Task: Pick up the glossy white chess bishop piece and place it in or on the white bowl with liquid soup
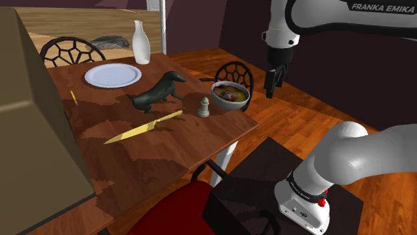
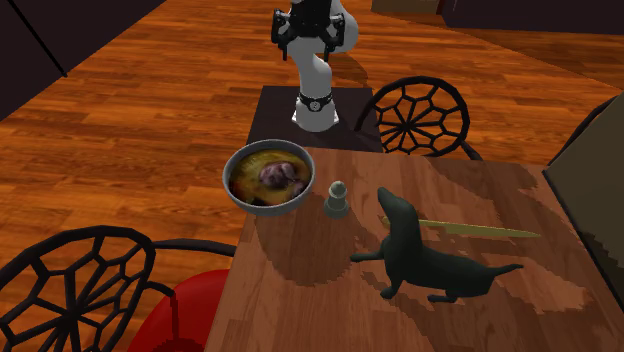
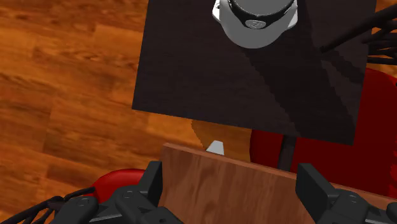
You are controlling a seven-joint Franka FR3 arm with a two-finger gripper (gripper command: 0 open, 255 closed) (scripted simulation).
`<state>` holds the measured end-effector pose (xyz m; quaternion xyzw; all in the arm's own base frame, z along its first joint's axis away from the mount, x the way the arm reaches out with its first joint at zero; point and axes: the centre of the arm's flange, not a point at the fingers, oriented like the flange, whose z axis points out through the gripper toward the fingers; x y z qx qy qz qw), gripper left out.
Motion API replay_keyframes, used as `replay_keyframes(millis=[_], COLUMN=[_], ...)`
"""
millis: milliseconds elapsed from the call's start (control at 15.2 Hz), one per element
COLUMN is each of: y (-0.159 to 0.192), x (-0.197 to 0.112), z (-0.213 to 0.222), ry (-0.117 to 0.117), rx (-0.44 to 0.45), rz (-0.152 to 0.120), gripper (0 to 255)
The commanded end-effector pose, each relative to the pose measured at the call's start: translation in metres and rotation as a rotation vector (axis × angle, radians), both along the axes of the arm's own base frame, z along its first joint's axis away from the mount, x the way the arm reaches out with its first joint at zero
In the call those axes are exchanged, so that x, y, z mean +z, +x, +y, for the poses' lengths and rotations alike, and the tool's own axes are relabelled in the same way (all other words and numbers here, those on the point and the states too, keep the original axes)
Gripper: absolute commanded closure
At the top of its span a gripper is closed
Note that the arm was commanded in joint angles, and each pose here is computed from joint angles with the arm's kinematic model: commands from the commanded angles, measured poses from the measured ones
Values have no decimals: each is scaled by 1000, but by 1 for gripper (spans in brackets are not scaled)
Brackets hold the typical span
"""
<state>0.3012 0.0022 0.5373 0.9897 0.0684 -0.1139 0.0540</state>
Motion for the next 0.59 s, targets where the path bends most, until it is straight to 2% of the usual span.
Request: replay_keyframes(millis=[0, 528], y=[0, 109], x=[0, -42], z=[0, 18], ry=[0, 35], rx=[0, 86], rz=[0, 99], gripper=[0, 0])
